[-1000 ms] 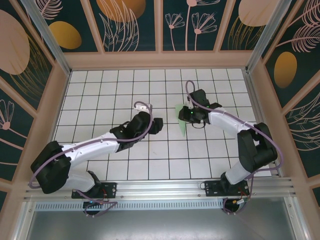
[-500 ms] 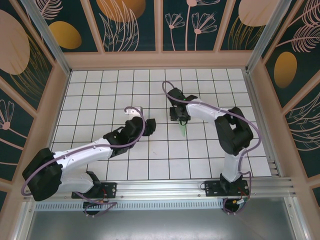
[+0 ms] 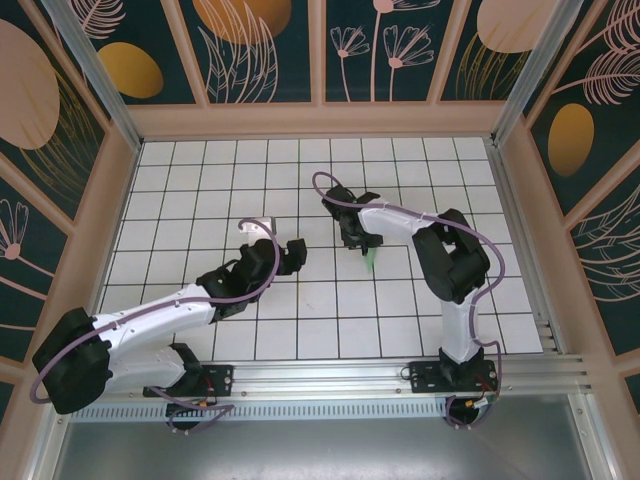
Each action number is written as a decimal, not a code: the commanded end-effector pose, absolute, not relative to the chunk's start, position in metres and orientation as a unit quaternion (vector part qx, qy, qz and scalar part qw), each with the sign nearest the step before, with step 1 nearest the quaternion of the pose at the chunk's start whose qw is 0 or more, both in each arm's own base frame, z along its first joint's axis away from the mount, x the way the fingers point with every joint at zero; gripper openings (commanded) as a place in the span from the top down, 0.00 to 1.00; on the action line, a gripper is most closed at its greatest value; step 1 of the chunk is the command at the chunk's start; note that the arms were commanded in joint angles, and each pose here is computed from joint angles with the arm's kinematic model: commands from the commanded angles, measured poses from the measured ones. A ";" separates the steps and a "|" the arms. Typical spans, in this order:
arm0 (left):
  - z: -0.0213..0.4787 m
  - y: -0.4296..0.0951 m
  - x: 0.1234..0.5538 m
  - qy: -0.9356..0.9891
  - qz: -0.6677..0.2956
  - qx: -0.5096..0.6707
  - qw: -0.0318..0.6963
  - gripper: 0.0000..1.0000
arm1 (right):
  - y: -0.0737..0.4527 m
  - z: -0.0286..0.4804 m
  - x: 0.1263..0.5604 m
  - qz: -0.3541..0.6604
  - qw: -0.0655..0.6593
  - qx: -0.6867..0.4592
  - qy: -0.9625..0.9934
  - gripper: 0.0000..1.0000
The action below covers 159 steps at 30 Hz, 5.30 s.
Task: Fold a paper plane with a square sheet of paper (fold left side to right side)
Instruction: Move the paper plane to the center of the table, then press the paper plane at the center of the table.
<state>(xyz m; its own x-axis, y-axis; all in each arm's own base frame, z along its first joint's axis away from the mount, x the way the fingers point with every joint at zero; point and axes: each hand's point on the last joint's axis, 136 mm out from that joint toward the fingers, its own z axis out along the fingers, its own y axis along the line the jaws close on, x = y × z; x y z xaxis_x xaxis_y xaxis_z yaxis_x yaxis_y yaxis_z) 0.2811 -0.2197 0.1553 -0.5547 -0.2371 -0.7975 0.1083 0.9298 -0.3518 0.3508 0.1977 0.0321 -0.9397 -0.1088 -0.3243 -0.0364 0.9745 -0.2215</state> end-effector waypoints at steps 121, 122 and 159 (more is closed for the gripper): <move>0.170 -0.208 0.288 0.852 -0.163 -0.059 0.494 0.01 | 0.236 0.063 0.305 0.003 0.077 -0.057 0.995 0.64; 0.171 -0.208 0.288 0.851 -0.165 -0.061 0.495 0.02 | 0.236 0.064 0.304 0.001 0.078 -0.058 0.995 0.61; 0.171 -0.200 0.285 0.849 -0.160 -0.068 0.500 0.01 | 0.233 0.055 0.299 -0.103 0.066 -0.123 0.985 0.93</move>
